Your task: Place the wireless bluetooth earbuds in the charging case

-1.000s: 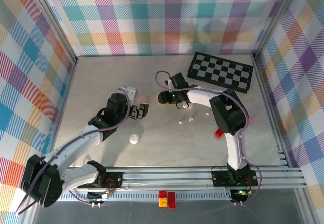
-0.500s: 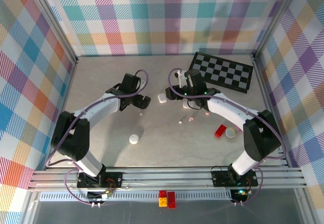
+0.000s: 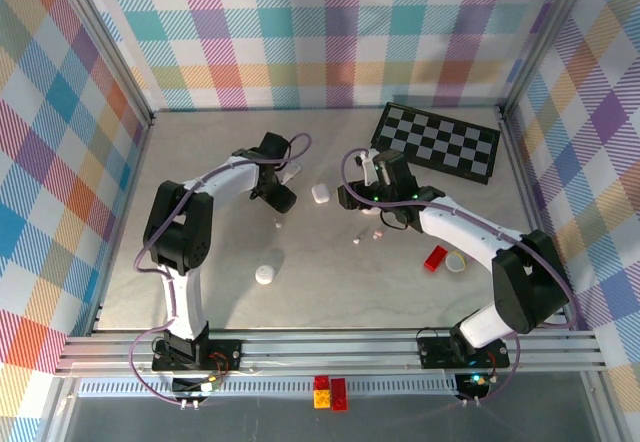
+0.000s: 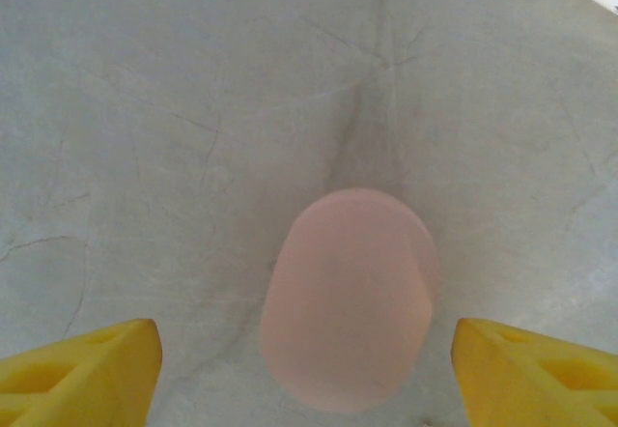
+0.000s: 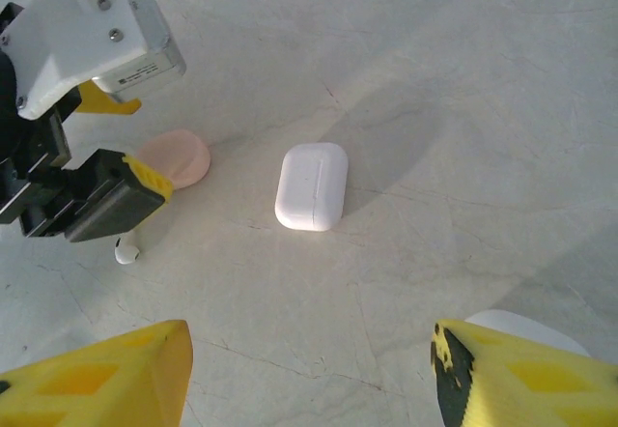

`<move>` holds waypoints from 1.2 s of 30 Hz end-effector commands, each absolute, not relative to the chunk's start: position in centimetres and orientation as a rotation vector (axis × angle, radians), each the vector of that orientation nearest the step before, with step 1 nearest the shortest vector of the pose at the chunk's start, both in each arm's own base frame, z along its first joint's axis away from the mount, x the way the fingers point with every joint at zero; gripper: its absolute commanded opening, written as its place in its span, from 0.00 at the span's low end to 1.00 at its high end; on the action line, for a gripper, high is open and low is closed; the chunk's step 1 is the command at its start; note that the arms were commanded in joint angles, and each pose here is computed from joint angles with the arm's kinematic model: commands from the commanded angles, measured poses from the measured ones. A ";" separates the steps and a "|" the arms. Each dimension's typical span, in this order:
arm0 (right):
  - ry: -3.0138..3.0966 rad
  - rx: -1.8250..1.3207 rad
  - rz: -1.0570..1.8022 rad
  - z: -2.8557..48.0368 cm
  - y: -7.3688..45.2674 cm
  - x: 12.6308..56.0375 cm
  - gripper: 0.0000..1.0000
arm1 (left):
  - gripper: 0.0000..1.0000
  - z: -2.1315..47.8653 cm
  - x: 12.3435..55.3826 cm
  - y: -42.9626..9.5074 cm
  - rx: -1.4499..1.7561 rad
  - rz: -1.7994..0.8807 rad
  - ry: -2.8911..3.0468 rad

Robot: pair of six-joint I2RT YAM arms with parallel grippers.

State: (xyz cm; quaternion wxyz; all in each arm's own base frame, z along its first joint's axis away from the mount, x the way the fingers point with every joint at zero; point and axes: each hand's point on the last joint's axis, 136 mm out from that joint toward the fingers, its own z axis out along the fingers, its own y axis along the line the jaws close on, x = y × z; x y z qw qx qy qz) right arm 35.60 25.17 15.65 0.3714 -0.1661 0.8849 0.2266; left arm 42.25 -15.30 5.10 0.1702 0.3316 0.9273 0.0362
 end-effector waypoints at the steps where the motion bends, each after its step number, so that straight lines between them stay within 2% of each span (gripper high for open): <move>1: 2.256 -0.410 0.583 16.1 24.9 35.6 0.67 | 0.73 4.6 42.0 -15.0 0.990 0.076 2.673; 8: 2.257 -0.418 0.571 16.2 24.8 35.8 0.67 | 0.72 3.2 41.5 -15.3 1.053 0.044 2.705; 12: 2.262 -0.412 0.572 16.0 24.8 35.9 0.67 | 0.58 2.8 41.4 -15.5 1.058 0.025 2.707; 15: 2.264 -0.404 0.580 16.1 24.8 35.9 0.67 | 0.52 2.6 41.2 -15.8 1.083 -0.003 2.706; 20: 2.264 -0.375 0.595 16.6 24.6 35.7 0.67 | 0.24 3.3 41.1 -16.3 1.071 -0.043 2.665; 27: 2.237 -0.320 0.694 18.2 24.0 34.7 0.67 | 0.23 5.5 40.7 -16.8 1.048 -0.086 2.582; 34: 2.227 -0.229 0.807 19.6 22.5 33.1 0.80 | 0.23 10.8 39.5 -19.9 1.039 -0.271 2.326; 36: 2.248 -0.180 0.865 19.9 22.2 32.5 0.80 | 0.24 12.8 38.8 -21.2 1.060 -0.330 2.214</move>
